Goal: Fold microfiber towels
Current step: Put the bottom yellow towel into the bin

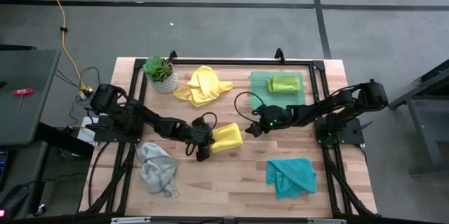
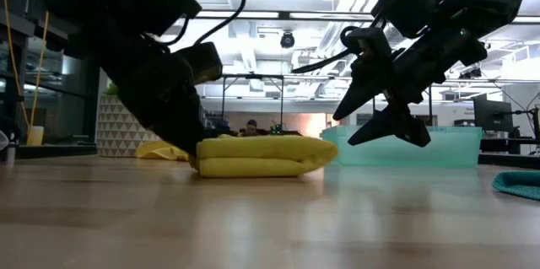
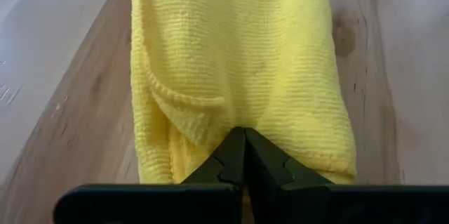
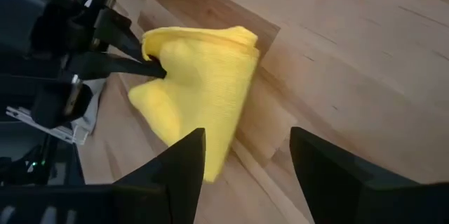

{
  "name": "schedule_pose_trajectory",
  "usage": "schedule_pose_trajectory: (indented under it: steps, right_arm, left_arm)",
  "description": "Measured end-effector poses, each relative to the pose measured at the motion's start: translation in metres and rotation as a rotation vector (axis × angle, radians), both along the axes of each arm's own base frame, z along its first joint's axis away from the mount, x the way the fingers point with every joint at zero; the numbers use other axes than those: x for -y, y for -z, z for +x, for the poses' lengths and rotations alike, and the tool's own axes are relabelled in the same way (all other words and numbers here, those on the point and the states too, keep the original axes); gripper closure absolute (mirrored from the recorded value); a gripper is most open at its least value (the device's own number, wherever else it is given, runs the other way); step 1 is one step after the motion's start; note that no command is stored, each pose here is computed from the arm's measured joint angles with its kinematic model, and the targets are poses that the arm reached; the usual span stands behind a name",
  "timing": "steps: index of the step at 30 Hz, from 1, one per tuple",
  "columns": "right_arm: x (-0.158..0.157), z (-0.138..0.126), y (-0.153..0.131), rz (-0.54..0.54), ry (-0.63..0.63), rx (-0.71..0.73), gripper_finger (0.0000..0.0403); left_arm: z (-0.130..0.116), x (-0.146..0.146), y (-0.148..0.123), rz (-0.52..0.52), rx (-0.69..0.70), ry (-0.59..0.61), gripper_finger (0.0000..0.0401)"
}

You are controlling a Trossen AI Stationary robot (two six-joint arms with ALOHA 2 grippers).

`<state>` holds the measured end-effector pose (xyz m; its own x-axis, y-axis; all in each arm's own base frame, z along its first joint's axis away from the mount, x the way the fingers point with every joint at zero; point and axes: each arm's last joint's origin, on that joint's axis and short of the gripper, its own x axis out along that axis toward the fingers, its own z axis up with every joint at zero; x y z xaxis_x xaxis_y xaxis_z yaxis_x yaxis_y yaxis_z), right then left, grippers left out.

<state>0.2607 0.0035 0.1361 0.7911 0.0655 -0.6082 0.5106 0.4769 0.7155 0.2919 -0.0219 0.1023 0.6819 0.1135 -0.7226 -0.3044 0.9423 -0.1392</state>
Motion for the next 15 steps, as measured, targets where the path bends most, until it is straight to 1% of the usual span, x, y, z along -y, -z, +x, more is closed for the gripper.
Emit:
schedule_pose_trajectory:
  steps: [3, 7, 9, 11, 15]
  right_arm:
    - [0.0, 0.0, 0.0, -0.006, 0.008, 0.0, 0.0203]
    - [0.001, 0.0, 0.0, 0.003, 0.036, -0.003, 0.0203]
    - [0.001, 0.0, 0.0, 0.005, 0.036, -0.005, 0.0203]
    - [0.0, 0.0, 0.0, 0.031, 0.041, -0.007, 0.0203]
    - [0.0, -0.001, 0.002, 0.056, 0.041, -0.025, 0.0203]
  left_arm:
    - [0.0, 0.0, 0.008, 0.01, -0.032, -0.003, 0.0401]
    - [0.002, 0.0, 0.012, 0.046, -0.037, 0.023, 0.0401]
    - [0.003, 0.0, 0.013, 0.087, -0.029, 0.043, 0.0401]
    - [0.005, -0.002, 0.013, 0.122, -0.011, 0.071, 0.0401]
    - [0.008, -0.009, 0.015, 0.158, 0.01, 0.09, 0.0401]
